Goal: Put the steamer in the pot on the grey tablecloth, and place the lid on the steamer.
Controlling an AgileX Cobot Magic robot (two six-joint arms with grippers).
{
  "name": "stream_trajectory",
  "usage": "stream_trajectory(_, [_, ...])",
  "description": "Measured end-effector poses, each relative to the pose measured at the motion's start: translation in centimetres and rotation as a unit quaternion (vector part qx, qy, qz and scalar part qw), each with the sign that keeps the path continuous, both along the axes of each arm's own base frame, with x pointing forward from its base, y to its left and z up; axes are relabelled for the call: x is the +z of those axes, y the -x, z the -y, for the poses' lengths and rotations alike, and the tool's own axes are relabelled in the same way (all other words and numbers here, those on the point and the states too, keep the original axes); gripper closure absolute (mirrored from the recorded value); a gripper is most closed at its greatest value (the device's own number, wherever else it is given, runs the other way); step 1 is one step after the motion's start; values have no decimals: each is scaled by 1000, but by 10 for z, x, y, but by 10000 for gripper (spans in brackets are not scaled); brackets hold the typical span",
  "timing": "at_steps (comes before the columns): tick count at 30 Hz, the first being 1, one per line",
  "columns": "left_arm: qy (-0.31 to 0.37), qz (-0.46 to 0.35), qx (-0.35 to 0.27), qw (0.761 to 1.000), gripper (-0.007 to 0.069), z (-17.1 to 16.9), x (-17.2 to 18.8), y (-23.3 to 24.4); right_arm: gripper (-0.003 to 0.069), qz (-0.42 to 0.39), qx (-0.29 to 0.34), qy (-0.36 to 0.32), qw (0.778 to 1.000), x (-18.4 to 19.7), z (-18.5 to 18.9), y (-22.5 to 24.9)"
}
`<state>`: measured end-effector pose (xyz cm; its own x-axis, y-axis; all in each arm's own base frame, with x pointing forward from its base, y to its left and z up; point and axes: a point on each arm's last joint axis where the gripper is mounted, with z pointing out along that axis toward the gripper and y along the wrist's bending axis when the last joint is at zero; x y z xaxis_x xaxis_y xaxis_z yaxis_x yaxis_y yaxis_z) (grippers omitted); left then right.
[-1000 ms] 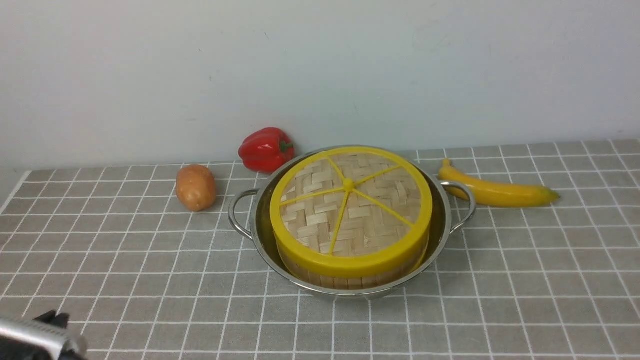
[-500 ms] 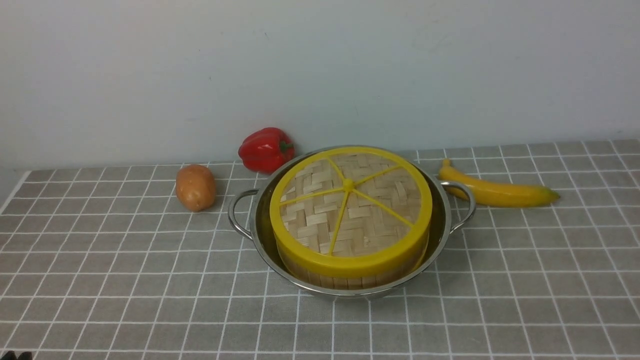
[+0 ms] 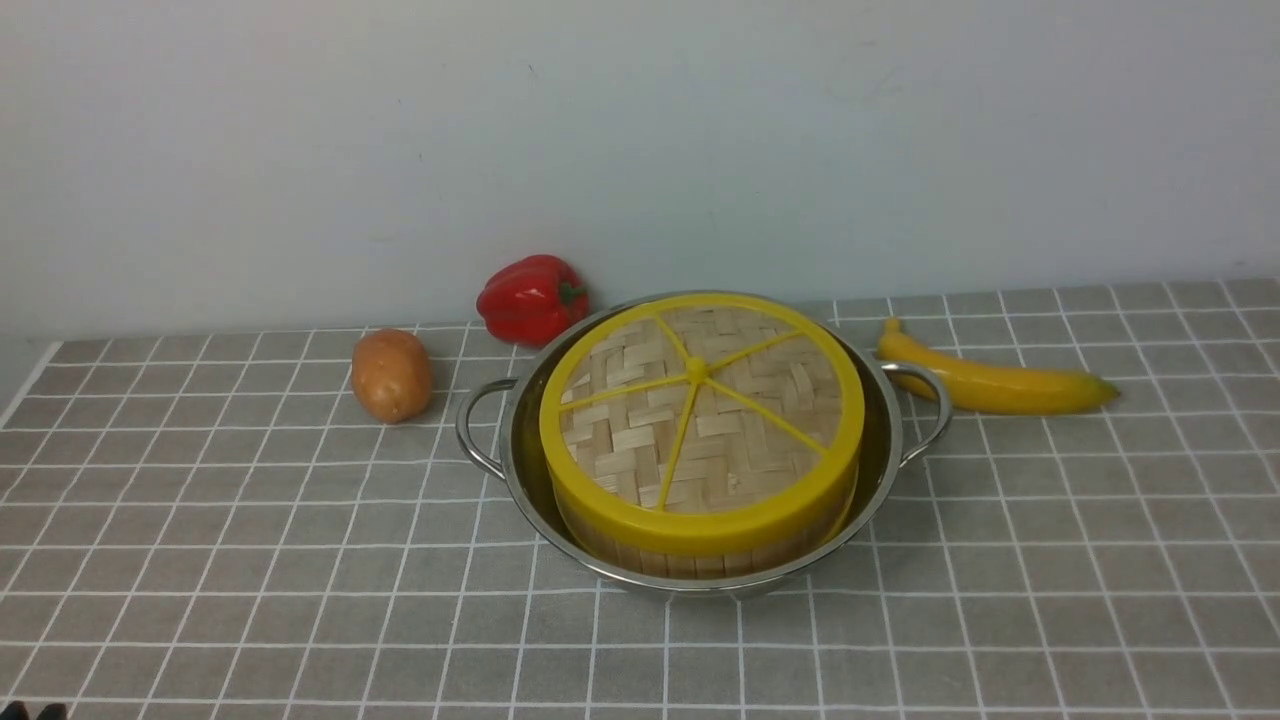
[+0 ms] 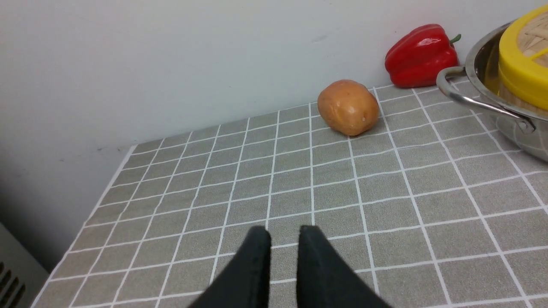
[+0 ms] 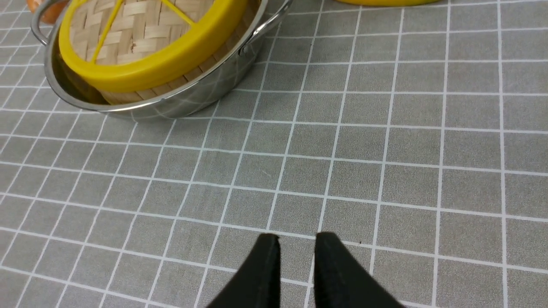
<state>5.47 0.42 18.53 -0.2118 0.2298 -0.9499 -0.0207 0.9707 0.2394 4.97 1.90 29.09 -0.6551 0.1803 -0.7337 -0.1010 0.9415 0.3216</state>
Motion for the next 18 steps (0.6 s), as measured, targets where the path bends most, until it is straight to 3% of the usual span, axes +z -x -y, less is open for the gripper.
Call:
stream_trajectory(4, [0, 0, 0, 1000, 529, 0, 0, 0, 508, 44, -27, 20, 998, 5, 6, -1])
stream_trajectory(5, [0, 0, 0, 1000, 526, 0, 0, 0, 505, 94, -53, 23, 994, 12, 10, -3])
stream_trajectory(10, [0, 0, 0, 1000, 512, 0, 0, 0, 491, 276, -131, 99, 947, 24, 24, -4])
stream_trajectory(13, [0, 0, 0, 1000, 503, 0, 0, 0, 484, 310, -143, 134, 930, 11, 26, 0])
stream_trajectory(18, [0, 0, 0, 1000, 497, 0, 0, 0, 471, 327, -138, 160, 921, -28, 26, 3])
